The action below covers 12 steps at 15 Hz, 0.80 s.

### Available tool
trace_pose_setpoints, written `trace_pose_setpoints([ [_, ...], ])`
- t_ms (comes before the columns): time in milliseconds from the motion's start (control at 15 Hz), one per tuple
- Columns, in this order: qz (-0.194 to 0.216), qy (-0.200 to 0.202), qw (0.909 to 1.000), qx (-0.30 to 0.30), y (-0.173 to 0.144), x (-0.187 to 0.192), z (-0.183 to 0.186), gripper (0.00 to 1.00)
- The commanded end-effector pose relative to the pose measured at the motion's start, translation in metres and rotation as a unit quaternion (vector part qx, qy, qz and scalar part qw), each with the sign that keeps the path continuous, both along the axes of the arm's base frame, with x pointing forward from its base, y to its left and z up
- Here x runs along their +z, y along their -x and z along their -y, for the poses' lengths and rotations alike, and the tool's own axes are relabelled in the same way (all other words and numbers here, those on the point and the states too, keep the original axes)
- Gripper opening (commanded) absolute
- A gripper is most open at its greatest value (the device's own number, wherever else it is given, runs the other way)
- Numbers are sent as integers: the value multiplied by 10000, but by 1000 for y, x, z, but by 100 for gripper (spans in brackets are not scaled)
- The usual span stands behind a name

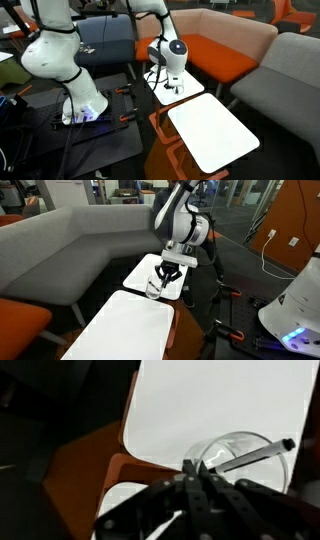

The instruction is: Place the cup on the right table

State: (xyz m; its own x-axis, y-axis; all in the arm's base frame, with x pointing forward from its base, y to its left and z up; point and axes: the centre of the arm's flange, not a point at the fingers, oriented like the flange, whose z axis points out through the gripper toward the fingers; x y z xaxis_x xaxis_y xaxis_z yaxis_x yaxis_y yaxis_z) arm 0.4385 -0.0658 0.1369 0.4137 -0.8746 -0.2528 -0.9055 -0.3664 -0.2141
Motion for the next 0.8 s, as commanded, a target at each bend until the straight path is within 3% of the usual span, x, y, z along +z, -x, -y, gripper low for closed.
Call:
trace_pose_setpoints([
  [0, -273, 569, 9980, -95, 7, 30, -14, 1],
  [67, -380, 681, 9969, 27, 7, 37, -21, 1],
  [133, -255, 333, 9991, 34, 6, 7, -10, 6],
  [533, -349, 519, 9980, 26, 12, 14, -19, 6],
  [600, -349, 521, 9980, 23, 12, 14, -19, 1],
  [733, -375, 527, 9972, -362, 2, 13, -6, 1],
])
